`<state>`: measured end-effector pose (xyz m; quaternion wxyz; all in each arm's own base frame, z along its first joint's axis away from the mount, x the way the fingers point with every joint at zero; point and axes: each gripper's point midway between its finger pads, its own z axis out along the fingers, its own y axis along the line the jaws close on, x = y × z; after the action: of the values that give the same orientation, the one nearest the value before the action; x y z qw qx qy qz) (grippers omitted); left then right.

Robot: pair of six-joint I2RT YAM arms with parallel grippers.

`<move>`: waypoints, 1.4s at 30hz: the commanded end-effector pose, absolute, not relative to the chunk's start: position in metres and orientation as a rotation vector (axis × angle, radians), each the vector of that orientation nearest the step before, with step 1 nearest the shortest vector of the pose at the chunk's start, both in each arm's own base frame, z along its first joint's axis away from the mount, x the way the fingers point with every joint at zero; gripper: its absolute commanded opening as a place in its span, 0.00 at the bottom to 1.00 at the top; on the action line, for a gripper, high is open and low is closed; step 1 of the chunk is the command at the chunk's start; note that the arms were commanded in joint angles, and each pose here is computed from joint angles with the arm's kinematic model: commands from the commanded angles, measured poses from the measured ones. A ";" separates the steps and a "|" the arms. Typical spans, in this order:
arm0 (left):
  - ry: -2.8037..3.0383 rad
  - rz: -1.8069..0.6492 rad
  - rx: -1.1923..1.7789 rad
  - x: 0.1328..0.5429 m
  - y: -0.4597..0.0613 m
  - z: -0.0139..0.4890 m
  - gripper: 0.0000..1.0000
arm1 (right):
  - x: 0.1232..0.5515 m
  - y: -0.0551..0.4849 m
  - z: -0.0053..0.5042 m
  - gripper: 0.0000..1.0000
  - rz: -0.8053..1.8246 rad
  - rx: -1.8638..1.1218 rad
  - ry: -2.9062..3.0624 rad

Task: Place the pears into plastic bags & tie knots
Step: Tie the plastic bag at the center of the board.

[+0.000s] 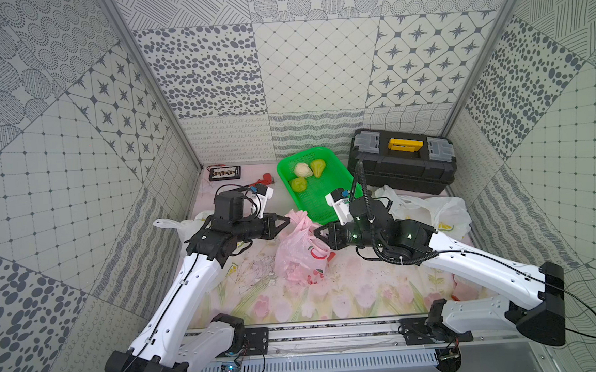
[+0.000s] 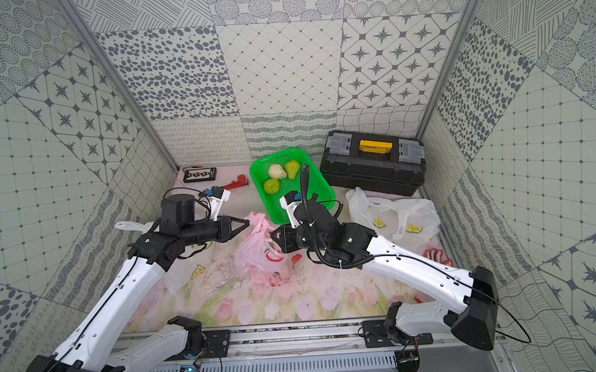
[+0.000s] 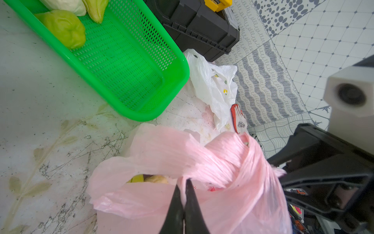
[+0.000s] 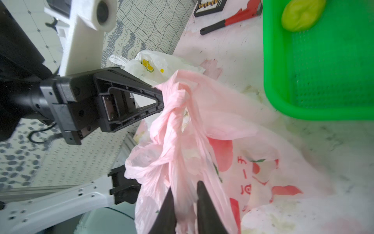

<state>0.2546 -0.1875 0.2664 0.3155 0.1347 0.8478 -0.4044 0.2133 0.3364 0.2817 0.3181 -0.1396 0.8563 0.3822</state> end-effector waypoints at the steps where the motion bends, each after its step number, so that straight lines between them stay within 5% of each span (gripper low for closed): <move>1: 2.269 -0.947 0.309 0.255 -0.170 0.268 0.00 | 0.231 0.298 0.266 0.00 0.737 -0.293 2.292; 5: 2.298 -0.903 0.266 0.243 -0.152 0.272 0.00 | 0.232 0.247 0.241 0.00 0.461 -0.240 2.356; 14: 2.437 -0.790 0.032 0.237 -0.108 0.227 0.00 | 0.217 0.195 0.193 0.00 0.431 -0.058 2.435; 21: 2.259 -1.191 -0.007 0.243 -0.142 0.258 0.00 | 0.221 0.217 0.185 0.00 0.598 -0.046 2.445; 23: 2.242 -1.246 0.001 0.236 -0.146 0.263 0.08 | 0.223 0.228 0.180 0.00 0.633 -0.058 2.460; 28: 2.282 -1.293 0.003 0.213 -0.149 0.255 0.47 | 0.229 0.244 0.175 0.00 0.699 -0.054 2.454; 32: 2.275 -1.327 -0.061 0.212 -0.149 0.244 0.64 | 0.229 0.247 0.174 0.00 0.704 -0.059 2.457; 42: 2.177 -1.247 0.050 0.243 -0.172 0.264 0.69 | 0.228 0.248 0.174 0.00 0.738 -0.028 2.448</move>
<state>0.2228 -0.1579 0.2341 0.2491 -0.0164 0.8468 -0.4696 0.2257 0.2440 0.1687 0.2801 -0.0228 0.9248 0.2566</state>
